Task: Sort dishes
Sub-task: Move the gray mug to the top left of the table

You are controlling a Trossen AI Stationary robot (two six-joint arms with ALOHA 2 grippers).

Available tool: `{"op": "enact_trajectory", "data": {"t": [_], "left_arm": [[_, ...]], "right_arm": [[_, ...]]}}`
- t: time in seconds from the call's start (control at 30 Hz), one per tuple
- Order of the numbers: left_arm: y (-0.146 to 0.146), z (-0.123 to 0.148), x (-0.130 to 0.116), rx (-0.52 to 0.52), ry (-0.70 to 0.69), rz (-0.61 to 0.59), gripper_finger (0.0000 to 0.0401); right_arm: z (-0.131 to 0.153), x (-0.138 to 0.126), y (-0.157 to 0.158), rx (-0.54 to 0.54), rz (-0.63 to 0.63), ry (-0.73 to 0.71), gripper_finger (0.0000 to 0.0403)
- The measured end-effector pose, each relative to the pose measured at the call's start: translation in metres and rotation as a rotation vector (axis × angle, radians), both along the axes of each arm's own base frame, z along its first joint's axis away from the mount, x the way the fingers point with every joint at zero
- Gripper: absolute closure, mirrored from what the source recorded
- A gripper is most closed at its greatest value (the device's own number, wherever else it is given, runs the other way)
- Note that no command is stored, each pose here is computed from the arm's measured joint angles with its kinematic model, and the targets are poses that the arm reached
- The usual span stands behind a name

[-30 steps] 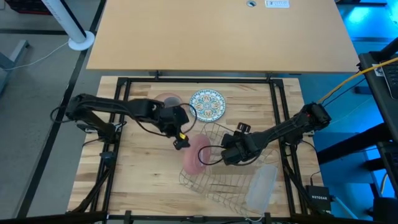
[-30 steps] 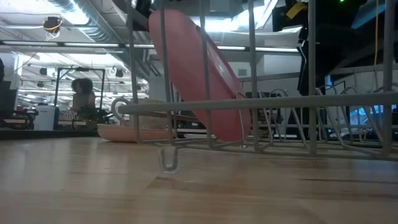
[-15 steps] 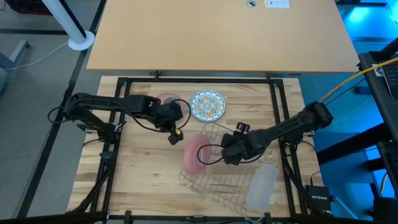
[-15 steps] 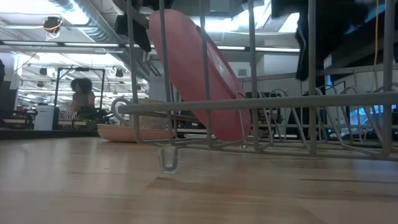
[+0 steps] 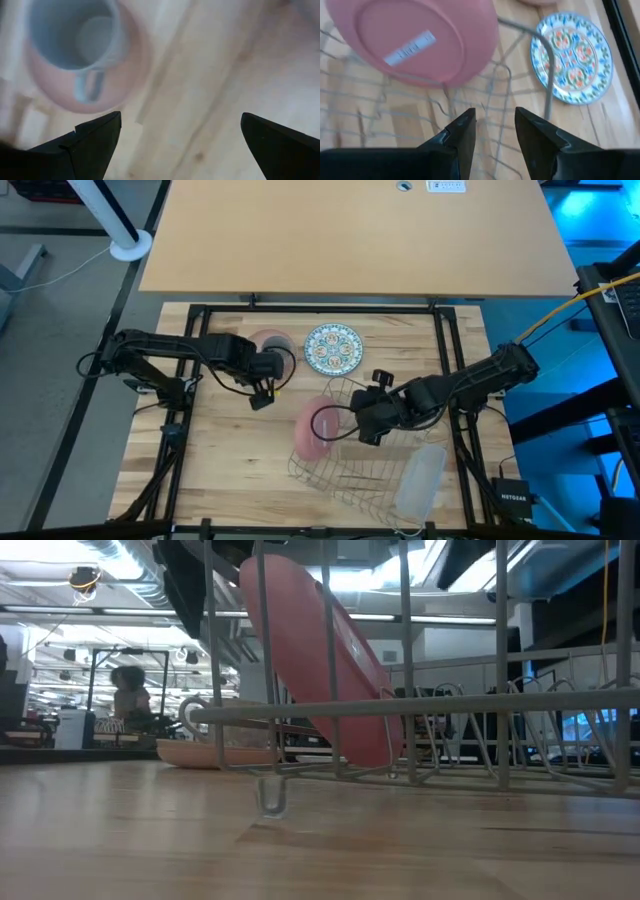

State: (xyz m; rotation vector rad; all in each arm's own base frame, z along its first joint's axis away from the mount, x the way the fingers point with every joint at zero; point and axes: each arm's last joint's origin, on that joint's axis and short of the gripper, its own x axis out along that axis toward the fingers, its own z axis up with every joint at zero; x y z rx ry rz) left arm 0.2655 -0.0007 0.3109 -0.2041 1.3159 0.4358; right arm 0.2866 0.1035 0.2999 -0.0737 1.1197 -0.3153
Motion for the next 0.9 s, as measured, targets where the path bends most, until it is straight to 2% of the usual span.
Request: {"op": "enact_trajectory", "data": {"t": [0.17, 0.27, 0.5, 0.7, 0.83, 0.9], "left_arm": [[0.003, -0.001, 0.0, 0.085, 0.004, 0.019, 0.0003], [0.008, -0.003, -0.001, 0.12, 0.026, 0.085, 0.0003], [0.033, -0.005, -0.018, 0.156, 0.195, 0.195, 0.0003], [0.06, 0.0, -0.035, 0.134, 0.297, 0.2, 0.0003], [0.073, 0.016, -0.055, 0.113, 0.228, 0.218, 0.0003], [0.078, 0.03, -0.074, 0.122, 0.167, 0.257, 0.0003]], "right_arm": [[0.004, 0.006, 0.002, 0.028, 0.0, -0.068, 0.026], [0.005, 0.007, 0.004, 0.058, 0.009, -0.072, 0.026], [0.003, 0.006, 0.006, 0.157, 0.045, -0.024, 0.026], [0.002, 0.004, 0.009, 0.252, 0.08, 0.02, 0.026], [0.002, 0.004, 0.01, 0.265, 0.085, 0.032, 0.026], [0.002, 0.004, 0.009, 0.264, 0.084, 0.033, 0.026]]}}
